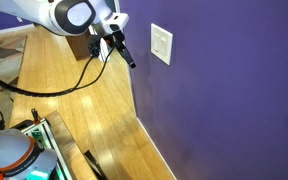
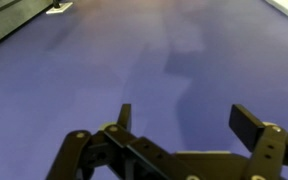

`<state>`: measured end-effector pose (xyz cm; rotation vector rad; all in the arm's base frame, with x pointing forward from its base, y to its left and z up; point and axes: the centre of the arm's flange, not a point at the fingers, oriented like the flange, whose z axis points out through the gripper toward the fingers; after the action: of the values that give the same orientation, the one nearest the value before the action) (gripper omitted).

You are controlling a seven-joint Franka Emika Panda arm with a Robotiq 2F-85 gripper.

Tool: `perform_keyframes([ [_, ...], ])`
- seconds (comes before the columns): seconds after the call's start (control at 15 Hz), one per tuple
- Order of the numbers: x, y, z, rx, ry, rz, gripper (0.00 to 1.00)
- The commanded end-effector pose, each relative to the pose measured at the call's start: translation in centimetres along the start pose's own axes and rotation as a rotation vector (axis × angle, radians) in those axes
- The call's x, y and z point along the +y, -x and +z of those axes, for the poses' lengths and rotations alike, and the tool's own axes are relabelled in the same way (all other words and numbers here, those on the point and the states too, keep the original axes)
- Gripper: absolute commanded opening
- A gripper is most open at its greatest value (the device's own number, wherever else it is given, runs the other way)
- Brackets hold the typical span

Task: Flip the left light switch downwards, flip the right light switch upwards

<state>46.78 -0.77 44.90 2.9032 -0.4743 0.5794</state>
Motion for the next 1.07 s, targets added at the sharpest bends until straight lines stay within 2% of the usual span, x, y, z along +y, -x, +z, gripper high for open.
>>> perform_keyframes([
  [0.0, 0.8, -0.7, -0.2, 0.037, 0.068, 0.059, 1.00],
  [0.4, 2.8, -1.5, -1.9, 0.116, 0.108, 0.092, 1.00],
  [0.47, 3.0, -1.6, -2.2, 0.122, 0.109, 0.088, 0.95],
  [0.53, 3.2, -1.7, -2.5, 0.131, 0.112, 0.086, 0.79],
  [0.73, 3.4, -1.8, -3.2, 0.148, 0.115, 0.084, 0.62],
  [1.0, 4.0, -2.0, -4.2, 0.173, 0.122, 0.091, 0.29],
])
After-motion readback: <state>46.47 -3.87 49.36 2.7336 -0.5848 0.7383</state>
